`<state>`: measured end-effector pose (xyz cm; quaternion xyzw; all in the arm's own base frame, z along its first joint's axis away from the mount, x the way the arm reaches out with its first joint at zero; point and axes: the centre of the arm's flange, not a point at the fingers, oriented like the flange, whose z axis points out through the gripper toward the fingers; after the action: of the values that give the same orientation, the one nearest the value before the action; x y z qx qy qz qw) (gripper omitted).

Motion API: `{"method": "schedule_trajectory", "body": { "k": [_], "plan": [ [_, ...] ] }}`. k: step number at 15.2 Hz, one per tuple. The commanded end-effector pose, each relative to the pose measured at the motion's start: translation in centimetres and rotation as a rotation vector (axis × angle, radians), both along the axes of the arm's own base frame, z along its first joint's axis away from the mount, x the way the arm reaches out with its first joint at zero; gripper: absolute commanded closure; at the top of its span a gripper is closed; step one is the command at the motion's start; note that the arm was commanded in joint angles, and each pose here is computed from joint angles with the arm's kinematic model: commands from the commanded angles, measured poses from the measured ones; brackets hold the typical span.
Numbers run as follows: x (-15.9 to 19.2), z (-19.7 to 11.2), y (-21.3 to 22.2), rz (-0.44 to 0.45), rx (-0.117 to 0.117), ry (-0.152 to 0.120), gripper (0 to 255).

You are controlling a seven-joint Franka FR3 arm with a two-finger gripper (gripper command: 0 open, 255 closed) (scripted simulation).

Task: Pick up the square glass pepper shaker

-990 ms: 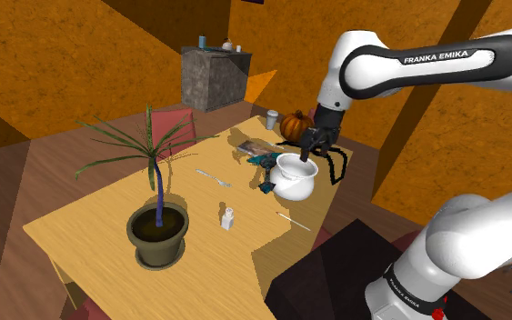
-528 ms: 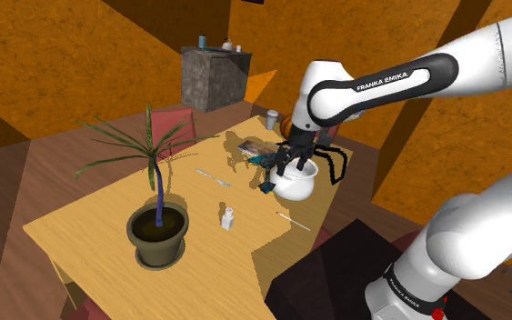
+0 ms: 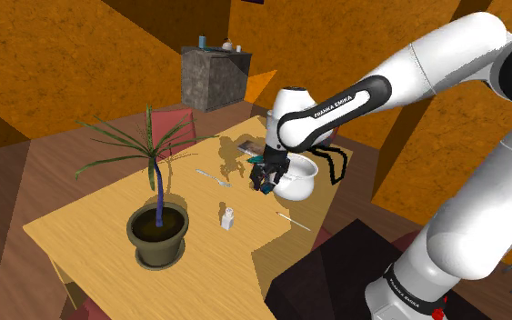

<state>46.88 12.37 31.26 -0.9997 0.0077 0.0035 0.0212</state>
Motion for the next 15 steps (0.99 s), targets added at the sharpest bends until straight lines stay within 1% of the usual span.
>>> {"method": "schedule_trajectory", "body": {
  "k": [1, 13, 15],
  "plan": [
    [1.3, -2.5, 0.7, 0.001, 0.000, -0.003, 0],
    [9.1, -15.1, 6.0, 0.006, -0.005, -0.019, 0],
    [9.6, -16.4, 6.3, 0.006, -0.005, -0.020, 0]
  ]
}}
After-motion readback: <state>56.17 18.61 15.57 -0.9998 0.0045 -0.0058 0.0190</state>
